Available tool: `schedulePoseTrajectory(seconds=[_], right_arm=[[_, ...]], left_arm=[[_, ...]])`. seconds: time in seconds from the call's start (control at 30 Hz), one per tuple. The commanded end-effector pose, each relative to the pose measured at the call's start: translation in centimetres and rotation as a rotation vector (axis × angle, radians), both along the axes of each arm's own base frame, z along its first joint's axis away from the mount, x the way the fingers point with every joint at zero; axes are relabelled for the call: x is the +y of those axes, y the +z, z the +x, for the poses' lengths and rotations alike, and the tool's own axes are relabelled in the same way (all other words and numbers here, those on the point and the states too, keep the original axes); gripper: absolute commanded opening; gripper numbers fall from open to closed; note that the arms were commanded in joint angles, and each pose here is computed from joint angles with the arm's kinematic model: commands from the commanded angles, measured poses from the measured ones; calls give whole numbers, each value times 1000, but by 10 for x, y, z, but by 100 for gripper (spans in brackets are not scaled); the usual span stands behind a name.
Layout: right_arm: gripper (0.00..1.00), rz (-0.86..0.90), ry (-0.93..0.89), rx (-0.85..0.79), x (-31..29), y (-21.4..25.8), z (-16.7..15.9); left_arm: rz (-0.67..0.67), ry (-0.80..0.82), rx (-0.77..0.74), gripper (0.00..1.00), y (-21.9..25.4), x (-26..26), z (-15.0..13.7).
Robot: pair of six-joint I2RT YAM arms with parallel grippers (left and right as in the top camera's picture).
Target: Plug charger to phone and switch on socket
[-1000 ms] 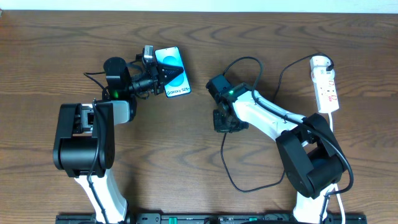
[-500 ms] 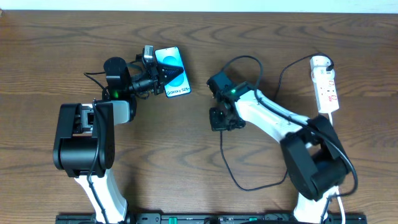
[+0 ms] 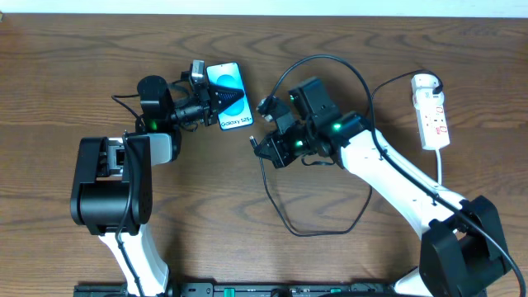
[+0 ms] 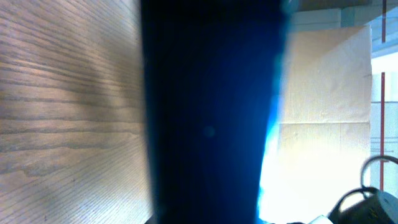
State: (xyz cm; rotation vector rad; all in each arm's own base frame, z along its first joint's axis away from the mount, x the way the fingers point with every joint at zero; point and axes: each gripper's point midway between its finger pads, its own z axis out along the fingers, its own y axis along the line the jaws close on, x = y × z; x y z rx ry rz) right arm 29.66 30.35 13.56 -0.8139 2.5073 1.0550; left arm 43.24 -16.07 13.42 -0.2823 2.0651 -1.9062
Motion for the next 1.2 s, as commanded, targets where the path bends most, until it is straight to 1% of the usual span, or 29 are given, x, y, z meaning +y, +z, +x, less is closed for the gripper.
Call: schedulePoseTrajectory(seconds=[0.0,0.17,0.37,0.5,0.6,0.7,0.83,1.17], right_arm=[[1,99,5,107,-4,-10,-8],[1,267,-33,157,-9,-6,1],[1,389,-36,182,-4,-10,2],[1,415,-63,230,-1,-25,6],[1,486,-12,257,7,-27,7],[1,539,3,273,12,-25,12],[1,575,35,260,15,-23,13],[1,587,76,258,20,-19,5]], left_arm=[[4,-28,-71,7,12,-1,0],[3,-27,-101,7,17,-1,1],[-8,-11,-65,7,17,-1,3],[-12,8,-54,7,17,1,6],[-19,8,-76,7,22,1,6],[-23,8,-99,7,27,0,6],[-24,8,-107,7,28,0,6],[-22,7,-134,7,31,0,6]])
